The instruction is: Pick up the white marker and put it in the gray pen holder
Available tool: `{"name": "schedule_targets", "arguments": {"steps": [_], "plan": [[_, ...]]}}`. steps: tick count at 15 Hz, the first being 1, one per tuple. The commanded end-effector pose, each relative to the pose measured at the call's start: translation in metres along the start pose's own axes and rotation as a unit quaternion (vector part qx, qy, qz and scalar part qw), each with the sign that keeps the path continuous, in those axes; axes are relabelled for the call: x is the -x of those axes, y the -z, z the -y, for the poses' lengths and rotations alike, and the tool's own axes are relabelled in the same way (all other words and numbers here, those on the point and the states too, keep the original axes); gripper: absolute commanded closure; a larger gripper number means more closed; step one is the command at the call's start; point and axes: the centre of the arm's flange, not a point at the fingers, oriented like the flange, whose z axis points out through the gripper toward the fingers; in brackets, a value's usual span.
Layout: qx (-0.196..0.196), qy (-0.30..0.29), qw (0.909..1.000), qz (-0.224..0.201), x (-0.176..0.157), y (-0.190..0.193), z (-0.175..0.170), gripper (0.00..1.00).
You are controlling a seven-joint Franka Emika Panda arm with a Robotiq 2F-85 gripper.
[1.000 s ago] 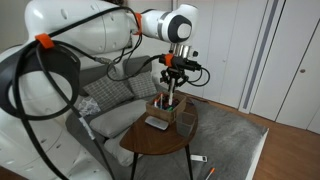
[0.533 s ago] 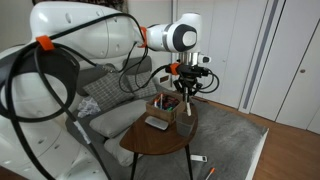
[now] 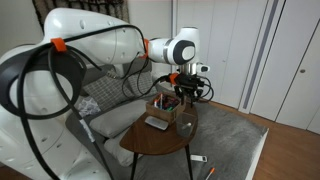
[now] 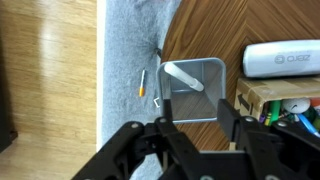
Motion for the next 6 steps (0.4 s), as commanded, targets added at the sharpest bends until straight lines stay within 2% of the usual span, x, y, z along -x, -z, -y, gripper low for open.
{"name": "schedule_targets", "arguments": {"steps": [1, 3, 4, 5, 6], "plan": [[0.004, -0.016, 0.9982, -0.058, 0.005, 0.012, 0.014, 0.15], [0.007, -0.009, 0.9936, -0.112, 0.007, 0.031, 0.025, 0.03], [0.009, -0.005, 0.9978, -0.066, -0.009, 0.016, 0.009, 0.0], [0.01, -0.002, 0.9972, -0.074, -0.008, 0.022, 0.012, 0.14], [0.01, -0.002, 0.9973, -0.073, -0.008, 0.022, 0.012, 0.06]]}}
